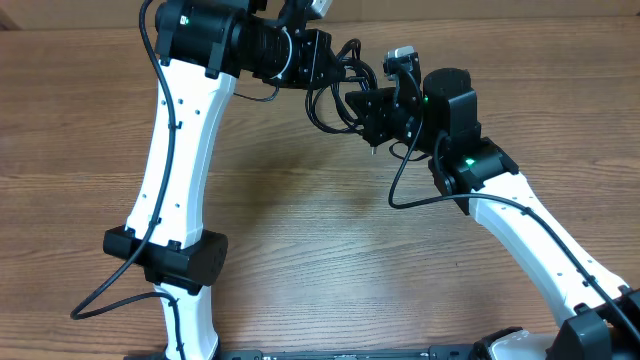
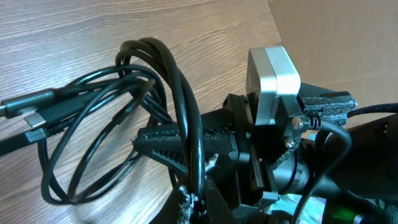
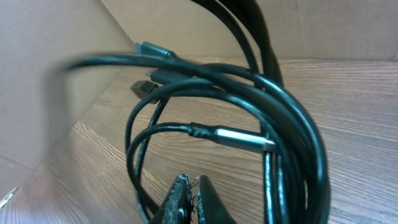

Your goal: Untangle cables

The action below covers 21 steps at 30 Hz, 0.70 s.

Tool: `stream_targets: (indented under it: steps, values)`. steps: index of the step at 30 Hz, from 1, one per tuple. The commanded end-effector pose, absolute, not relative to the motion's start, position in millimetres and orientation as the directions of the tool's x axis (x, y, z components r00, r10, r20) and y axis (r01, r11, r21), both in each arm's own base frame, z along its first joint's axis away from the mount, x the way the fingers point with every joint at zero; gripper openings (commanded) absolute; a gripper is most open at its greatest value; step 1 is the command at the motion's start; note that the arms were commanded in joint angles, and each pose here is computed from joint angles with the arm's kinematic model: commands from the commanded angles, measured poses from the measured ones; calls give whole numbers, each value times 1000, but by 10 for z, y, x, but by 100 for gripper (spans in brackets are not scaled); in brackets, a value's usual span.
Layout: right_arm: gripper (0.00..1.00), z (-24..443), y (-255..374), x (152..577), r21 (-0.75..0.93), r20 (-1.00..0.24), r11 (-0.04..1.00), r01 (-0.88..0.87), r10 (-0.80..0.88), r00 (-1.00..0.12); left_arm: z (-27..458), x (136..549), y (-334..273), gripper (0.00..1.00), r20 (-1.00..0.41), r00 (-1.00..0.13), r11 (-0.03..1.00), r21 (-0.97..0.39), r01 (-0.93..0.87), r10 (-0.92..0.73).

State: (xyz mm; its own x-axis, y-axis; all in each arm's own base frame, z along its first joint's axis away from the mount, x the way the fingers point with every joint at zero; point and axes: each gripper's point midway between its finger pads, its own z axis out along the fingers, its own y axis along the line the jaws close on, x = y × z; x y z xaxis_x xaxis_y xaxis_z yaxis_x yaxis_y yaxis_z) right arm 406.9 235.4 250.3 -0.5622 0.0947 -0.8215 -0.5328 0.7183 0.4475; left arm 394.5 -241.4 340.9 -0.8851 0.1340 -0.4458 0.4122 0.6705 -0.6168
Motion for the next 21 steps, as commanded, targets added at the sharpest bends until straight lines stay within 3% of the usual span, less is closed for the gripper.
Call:
stream_targets:
  steps: [1, 4, 5, 6, 8, 9, 10, 15, 21]
  values:
    - [4, 2793, 2335, 4124, 426, -857, 715, -554, 123, -501, 3581, 4002, -2223, 4, -501, -861, 703, -580, 412, 91]
    - [4, 3038, 2241, 4116, 412, -878, 718, -561, 148, -454, 3495, 4096, -2052, 4, -516, -852, 767, -509, 390, 91]
    - [5, 3106, 2208, 4108, 407, -884, 719, -563, 156, -441, 3479, 4107, -2030, 13, -522, -848, 778, -492, 392, 98]
    - [25, 3161, 2169, 4104, 403, -889, 723, -561, 163, -429, 3465, 4123, -2006, 33, -524, -846, 790, -477, 386, 97]
    - [78, 3215, 2049, 4126, 394, -893, 751, -529, 178, -413, 3433, 4141, -1991, 100, -530, -841, 813, -441, 380, 105]
    - [89, 3198, 1991, 4146, 390, -892, 771, -504, 182, -414, 3415, 4151, -1981, 100, -535, -837, 826, -418, 378, 113]
    - [90, 3151, 1912, 4171, 387, -887, 795, -466, 184, -422, 3398, 4161, -1968, 100, -541, -832, 838, -392, 379, 123]
    - [87, 2667, 1756, 4180, 395, -819, 849, -350, 152, -554, 3374, 4181, -1937, 100, -563, -811, 872, -305, 382, 158]
    - [90, 1954, 2140, 4265, 403, -743, 843, -358, 72, -666, 3574, 4181, -1657, 100, -614, -784, 935, -215, 281, 94]
